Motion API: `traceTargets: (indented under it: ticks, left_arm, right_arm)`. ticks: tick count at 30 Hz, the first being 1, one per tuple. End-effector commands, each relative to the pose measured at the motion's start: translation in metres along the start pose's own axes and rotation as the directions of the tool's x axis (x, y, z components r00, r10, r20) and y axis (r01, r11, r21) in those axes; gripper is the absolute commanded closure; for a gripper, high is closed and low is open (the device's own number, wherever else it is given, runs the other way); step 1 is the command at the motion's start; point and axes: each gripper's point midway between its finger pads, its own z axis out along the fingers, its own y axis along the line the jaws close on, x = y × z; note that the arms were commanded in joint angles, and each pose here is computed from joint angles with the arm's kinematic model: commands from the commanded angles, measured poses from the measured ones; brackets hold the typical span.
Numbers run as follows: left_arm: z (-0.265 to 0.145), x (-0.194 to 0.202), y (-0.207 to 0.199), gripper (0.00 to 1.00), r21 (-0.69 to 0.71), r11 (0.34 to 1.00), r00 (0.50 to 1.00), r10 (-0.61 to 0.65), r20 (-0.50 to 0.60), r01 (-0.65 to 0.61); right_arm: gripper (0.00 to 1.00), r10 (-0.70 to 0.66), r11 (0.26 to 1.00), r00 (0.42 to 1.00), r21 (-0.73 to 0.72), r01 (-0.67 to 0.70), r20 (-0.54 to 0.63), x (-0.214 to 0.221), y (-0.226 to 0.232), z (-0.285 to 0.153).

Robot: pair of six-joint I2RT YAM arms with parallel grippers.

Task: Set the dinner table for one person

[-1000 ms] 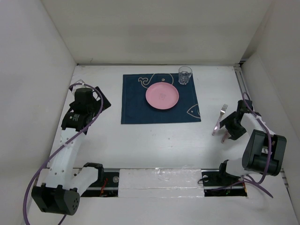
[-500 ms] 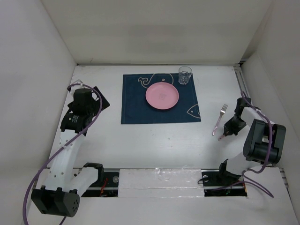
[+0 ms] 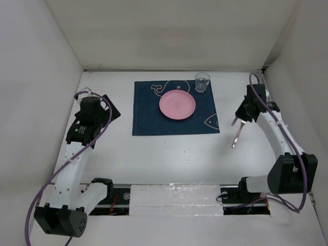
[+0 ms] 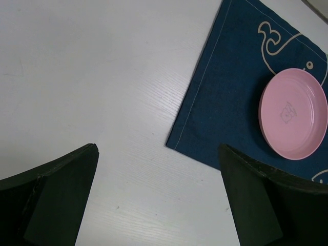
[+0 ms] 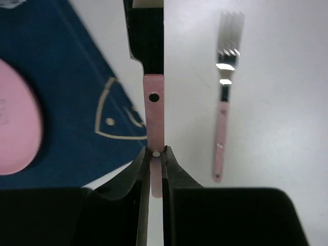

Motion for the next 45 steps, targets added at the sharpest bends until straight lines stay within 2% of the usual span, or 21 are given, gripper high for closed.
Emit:
traceTargets:
  ticks: [1, 3, 8, 12, 22, 36, 45]
  left_arm:
    - [-0.004, -0.006, -0.009, 0.0, 0.049, 0.999, 1.0, 0.013, 0.019, -0.014]
    - [-0.002, -0.003, -0.007, 0.0, 0.044, 0.999, 1.0, 0.015, 0.011, -0.016]
    - [0.002, 0.001, -0.012, 0.0, 0.065, 0.997, 0.999, 0.03, -0.014, -0.029]
    - [0.004, 0.003, -0.012, 0.0, 0.061, 0.998, 0.999, 0.032, -0.022, -0.03]
    - [0.012, 0.01, -0.013, 0.0, 0.061, 0.998, 0.998, 0.039, -0.055, -0.035]
    - [0.012, 0.009, -0.015, 0.0, 0.074, 0.996, 0.998, 0.046, -0.052, -0.042]
    - [0.012, 0.009, -0.015, 0.0, 0.074, 0.996, 0.998, 0.046, -0.052, -0.042]
  right_arm:
    - [1.0, -0.228, 0.969, 0.972, -0.11, 0.221, -0.056, -0.01, 0.049, 0.01]
    - [1.0, -0.335, 0.927, 0.94, -0.202, 0.317, -0.064, -0.014, 0.077, 0.012]
    - [1.0, -0.45, 0.871, 0.89, -0.256, 0.419, -0.076, 0.02, 0.119, 0.027]
    - [1.0, -0.497, 0.855, 0.862, -0.227, 0.467, -0.098, 0.038, 0.128, 0.044]
    - [1.0, -0.526, 0.846, 0.834, -0.206, 0.492, -0.167, 0.064, 0.131, 0.084]
    - [1.0, -0.522, 0.844, 0.836, -0.243, 0.478, -0.169, 0.066, 0.157, 0.094]
    - [1.0, -0.547, 0.836, 0.812, -0.191, 0.515, -0.204, 0.074, 0.146, 0.104]
